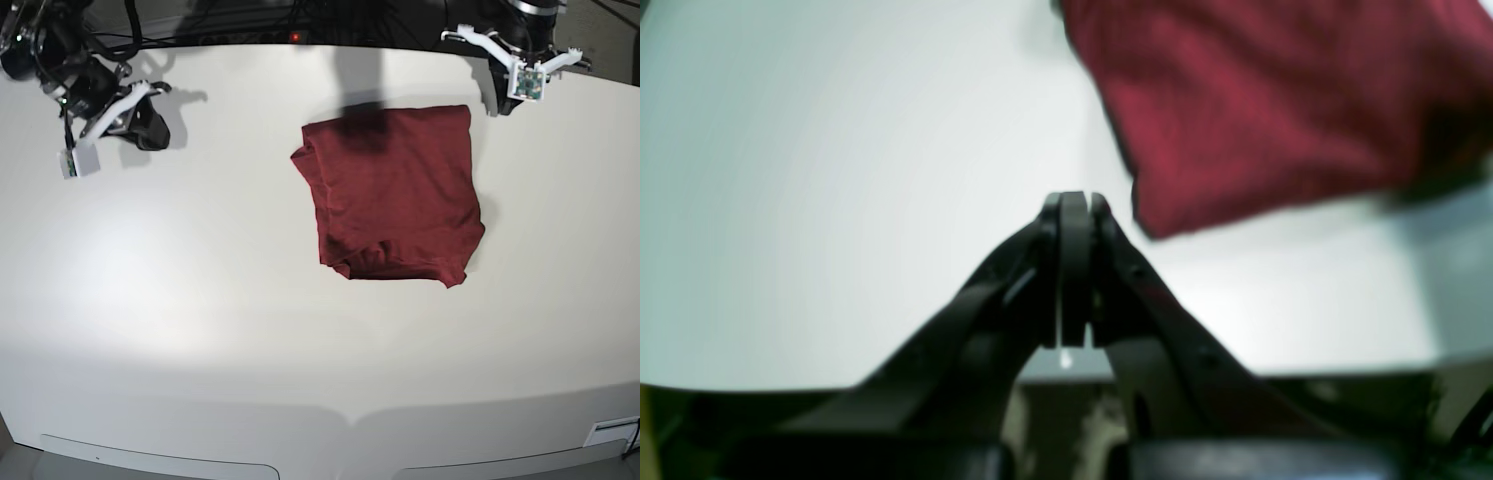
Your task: Fold the T-shirt properly
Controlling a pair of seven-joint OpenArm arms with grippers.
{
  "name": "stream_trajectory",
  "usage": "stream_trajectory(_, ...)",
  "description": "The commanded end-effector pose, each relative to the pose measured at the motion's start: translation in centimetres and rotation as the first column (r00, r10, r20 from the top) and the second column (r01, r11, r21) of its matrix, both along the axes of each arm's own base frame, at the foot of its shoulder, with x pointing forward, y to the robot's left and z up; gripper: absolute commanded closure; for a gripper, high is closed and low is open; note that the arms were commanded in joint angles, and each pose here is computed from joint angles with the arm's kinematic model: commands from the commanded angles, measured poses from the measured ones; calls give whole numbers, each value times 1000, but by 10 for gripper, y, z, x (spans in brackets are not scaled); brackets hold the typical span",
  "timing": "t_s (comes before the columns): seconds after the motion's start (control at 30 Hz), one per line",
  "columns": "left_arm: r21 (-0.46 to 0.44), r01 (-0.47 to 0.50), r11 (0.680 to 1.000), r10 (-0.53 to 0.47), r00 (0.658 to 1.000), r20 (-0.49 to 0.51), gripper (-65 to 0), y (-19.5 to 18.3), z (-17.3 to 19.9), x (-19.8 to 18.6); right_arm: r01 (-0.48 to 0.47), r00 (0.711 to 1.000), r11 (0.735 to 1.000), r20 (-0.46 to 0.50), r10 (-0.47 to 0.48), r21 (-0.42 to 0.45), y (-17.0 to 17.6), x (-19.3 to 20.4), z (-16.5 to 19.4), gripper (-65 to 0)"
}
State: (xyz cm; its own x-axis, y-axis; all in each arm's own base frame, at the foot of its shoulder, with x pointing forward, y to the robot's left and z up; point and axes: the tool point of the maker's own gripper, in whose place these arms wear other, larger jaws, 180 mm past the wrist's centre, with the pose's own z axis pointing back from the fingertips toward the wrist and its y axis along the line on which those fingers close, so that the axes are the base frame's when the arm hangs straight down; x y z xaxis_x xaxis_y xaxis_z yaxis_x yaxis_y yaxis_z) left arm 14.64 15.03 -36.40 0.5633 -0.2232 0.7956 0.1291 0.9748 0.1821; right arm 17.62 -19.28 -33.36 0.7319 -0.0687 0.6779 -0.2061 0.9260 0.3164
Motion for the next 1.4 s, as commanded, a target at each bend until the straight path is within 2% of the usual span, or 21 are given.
stream_trajectory(0.0,9,16,1000,-17,999,29,0,1,9,-2,17,1000,1000,24,-17,4,-2,-7,5,0)
stream_trajectory(0.2,17,57,998,-56,996,-68,0,8,-2,-34,113,982,993,-146,-119,-44,-11,-90,-25,0)
stream_trajectory(0.4,-1,48,999,-47,980,-192,0,14,-20,-68,119,928,986,-339,-152,-114,-10,-159,-45,0)
stream_trajectory(0.5,5,18,1000,-16,961,-275,0,24,-44,-89,109,895,983,-417,-161,-144,-9,-181,-57,0)
stream_trajectory(0.67,16,-57,998,58,908,-415,0,45,-98,-133,99,810,989,-568,-144,-110,-3,-225,-100,0)
stream_trajectory(0.83,54,-120,991,132,869,-476,0,55,-148,-171,46,701,996,-708,-86,-76,-5,-269,-155,0)
stream_trajectory(0.97,20,-139,990,128,842,-524,0,47,-188,-201,-8,610,997,-790,-55,-75,-24,-290,-191,0)
stream_trajectory(1.1,-1,-155,988,126,802,-583,0,46,-224,-224,-13,561,998,-826,-45,-63,-37,-289,-220,0)
stream_trajectory(1.17,2,-166,986,134,789,-600,0,49,-236,-229,-32,550,997,-834,-40,-69,-43,-286,-233,0)
stream_trajectory(1.23,11,-176,984,146,776,-614,0,52,-245,-230,-48,558,996,-829,-37,-76,-47,-279,-244,0)
stream_trajectory(1.37,31,-215,976,186,755,-628,0,57,-260,-218,-95,614,992,-789,-9,-85,-42,-260,-266,0)
